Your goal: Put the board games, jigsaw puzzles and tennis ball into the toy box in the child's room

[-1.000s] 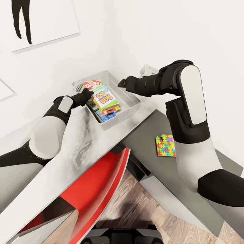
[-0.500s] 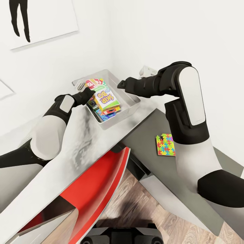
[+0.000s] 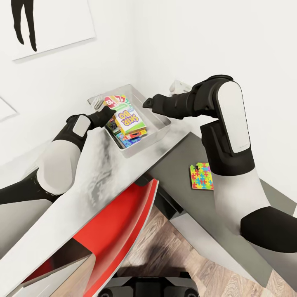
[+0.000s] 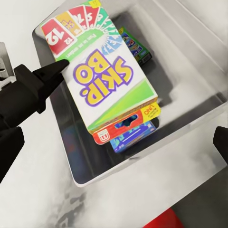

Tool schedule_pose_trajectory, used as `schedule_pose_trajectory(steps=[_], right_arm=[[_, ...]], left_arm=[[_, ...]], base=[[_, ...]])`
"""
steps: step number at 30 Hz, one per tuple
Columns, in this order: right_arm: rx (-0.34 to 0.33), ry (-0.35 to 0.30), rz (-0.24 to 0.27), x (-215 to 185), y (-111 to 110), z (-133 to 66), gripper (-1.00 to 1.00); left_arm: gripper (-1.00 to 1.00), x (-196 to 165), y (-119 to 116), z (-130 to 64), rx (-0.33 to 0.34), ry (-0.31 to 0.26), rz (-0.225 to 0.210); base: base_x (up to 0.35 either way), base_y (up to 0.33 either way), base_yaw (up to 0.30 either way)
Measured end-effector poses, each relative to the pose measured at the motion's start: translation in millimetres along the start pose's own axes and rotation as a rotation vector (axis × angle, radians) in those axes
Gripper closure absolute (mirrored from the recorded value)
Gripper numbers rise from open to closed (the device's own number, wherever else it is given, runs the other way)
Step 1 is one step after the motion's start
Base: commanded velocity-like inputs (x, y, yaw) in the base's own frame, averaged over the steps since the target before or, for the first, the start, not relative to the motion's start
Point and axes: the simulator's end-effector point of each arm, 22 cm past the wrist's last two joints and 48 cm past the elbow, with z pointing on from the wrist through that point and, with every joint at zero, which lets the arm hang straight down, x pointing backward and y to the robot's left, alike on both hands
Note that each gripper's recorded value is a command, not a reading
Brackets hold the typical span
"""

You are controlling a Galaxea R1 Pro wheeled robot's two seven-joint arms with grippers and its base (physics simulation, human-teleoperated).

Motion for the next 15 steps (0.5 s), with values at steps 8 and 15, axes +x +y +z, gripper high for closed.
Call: schedule_pose_trajectory(steps=[8, 15], right_arm=[[-0.001, 0.001, -0.001, 0.5, 0.7, 0.1, -1.00], [-0.001, 0.001, -0.001, 0.6, 0.9, 0.2, -1.00]], left_arm=[[1.00, -0.9, 0.9, 0.0, -0.002, -0.004, 0.002], [1.00, -1.1, 1.1, 0.0, -0.003, -0.004, 0.002]], base=[[0.000, 0.000, 0.000], [0.000, 0.000, 0.000]])
